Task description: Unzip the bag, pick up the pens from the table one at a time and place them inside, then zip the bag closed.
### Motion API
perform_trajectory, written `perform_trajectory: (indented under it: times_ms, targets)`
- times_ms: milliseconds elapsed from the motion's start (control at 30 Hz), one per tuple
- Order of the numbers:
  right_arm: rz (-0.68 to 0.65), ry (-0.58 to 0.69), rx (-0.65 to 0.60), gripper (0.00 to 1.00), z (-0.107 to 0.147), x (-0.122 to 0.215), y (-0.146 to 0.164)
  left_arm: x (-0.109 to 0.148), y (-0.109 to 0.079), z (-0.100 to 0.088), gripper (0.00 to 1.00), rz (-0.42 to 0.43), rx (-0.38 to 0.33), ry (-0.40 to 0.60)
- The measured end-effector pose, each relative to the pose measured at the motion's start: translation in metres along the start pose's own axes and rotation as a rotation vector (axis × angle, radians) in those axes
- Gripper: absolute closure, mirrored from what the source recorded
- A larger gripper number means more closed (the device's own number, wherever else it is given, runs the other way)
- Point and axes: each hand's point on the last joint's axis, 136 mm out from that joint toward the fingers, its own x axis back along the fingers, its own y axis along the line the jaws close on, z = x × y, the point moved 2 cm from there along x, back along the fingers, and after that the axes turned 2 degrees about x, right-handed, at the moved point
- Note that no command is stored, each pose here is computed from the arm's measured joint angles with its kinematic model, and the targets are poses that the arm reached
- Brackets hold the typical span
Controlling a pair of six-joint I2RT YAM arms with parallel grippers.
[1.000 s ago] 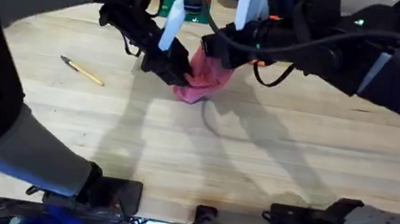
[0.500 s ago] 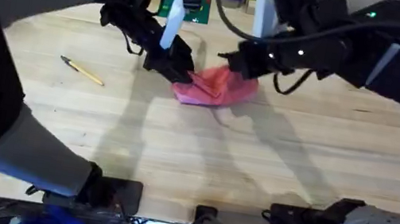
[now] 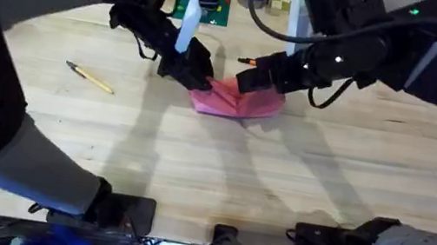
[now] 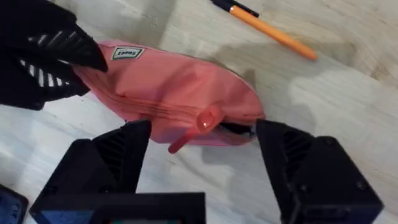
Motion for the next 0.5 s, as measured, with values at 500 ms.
perform_trajectory:
  times_ms: [500]
  targets:
    - [-0.018, -0.218, 0.007, 0.005, -0.014, 0.075, 0.004, 0.000, 0.000, 0.000, 0.959, 0.000, -0.001, -0.002]
